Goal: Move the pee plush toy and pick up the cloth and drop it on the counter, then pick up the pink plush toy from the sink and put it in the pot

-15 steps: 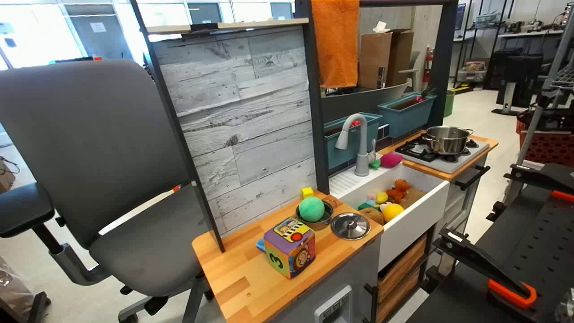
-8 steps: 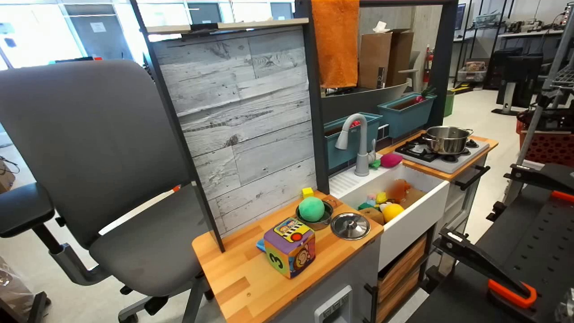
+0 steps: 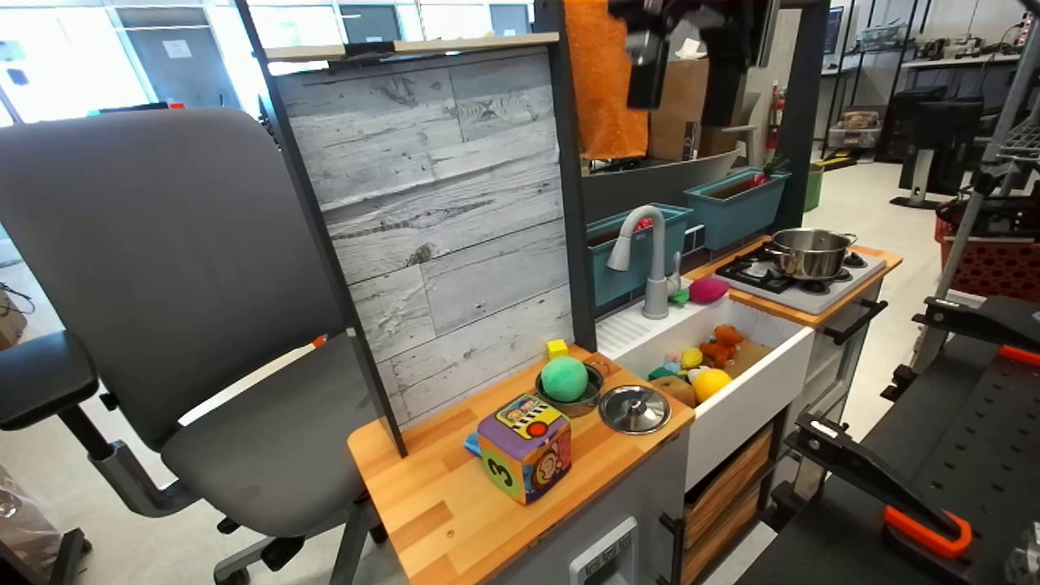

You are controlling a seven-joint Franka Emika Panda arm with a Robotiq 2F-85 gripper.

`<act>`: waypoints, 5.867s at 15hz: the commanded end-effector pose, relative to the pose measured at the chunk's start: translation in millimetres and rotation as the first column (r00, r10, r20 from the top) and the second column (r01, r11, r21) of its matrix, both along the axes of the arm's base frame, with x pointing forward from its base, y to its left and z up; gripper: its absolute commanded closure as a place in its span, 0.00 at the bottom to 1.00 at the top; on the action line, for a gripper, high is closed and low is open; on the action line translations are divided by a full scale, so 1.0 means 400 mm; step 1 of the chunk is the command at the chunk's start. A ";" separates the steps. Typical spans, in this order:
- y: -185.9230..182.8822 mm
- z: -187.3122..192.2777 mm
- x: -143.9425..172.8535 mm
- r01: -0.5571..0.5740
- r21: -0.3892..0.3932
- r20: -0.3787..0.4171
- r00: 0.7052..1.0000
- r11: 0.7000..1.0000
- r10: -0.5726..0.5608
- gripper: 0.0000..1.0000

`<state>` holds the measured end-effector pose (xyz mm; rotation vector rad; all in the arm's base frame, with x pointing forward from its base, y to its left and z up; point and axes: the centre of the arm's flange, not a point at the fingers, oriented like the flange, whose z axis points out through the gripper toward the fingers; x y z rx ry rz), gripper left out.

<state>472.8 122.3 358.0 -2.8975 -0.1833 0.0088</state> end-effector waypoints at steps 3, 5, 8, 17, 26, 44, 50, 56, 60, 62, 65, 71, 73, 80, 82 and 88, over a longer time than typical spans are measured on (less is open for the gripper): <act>0.021 -0.218 0.166 0.022 -0.060 0.040 0.999 0.998 -0.020 0.00; 0.019 -0.275 0.210 0.046 -0.058 0.064 0.997 0.997 -0.042 0.00; 0.012 -0.348 0.262 0.091 -0.064 0.100 0.991 0.994 -0.085 0.00; -0.025 -0.543 0.395 0.160 -0.128 0.080 0.985 0.979 -0.151 0.00; 0.018 -0.724 0.472 0.146 -0.180 0.045 0.989 0.973 -0.140 0.00; 0.050 -0.815 0.527 0.127 -0.218 0.045 0.992 0.968 -0.120 0.85; 0.060 -0.753 0.472 0.118 -0.212 0.043 0.993 0.970 -0.112 0.97; 0.111 -0.684 0.450 0.095 -0.202 0.080 0.994 0.975 -0.080 0.95; 0.156 -0.672 0.465 0.029 -0.216 0.111 0.994 0.976 -0.005 0.95; 0.179 -0.677 0.474 -0.008 -0.226 0.120 0.992 0.974 0.036 0.95; 0.212 -0.688 0.482 -0.066 -0.205 0.137 0.986 0.977 0.095 0.95; 0.254 -0.702 0.494 -0.117 -0.192 0.177 0.973 0.975 0.151 0.95; 0.252 -0.704 0.503 -0.106 -0.201 0.186 0.972 0.974 0.144 0.53; 0.227 -0.683 0.526 -0.073 -0.202 0.213 0.970 0.977 0.116 0.03; 0.225 -0.672 0.527 -0.069 -0.199 0.214 0.971 0.978 0.112 0.00; 0.211 -0.568 0.434 -0.040 -0.187 0.029 0.998 0.981 0.046 0.00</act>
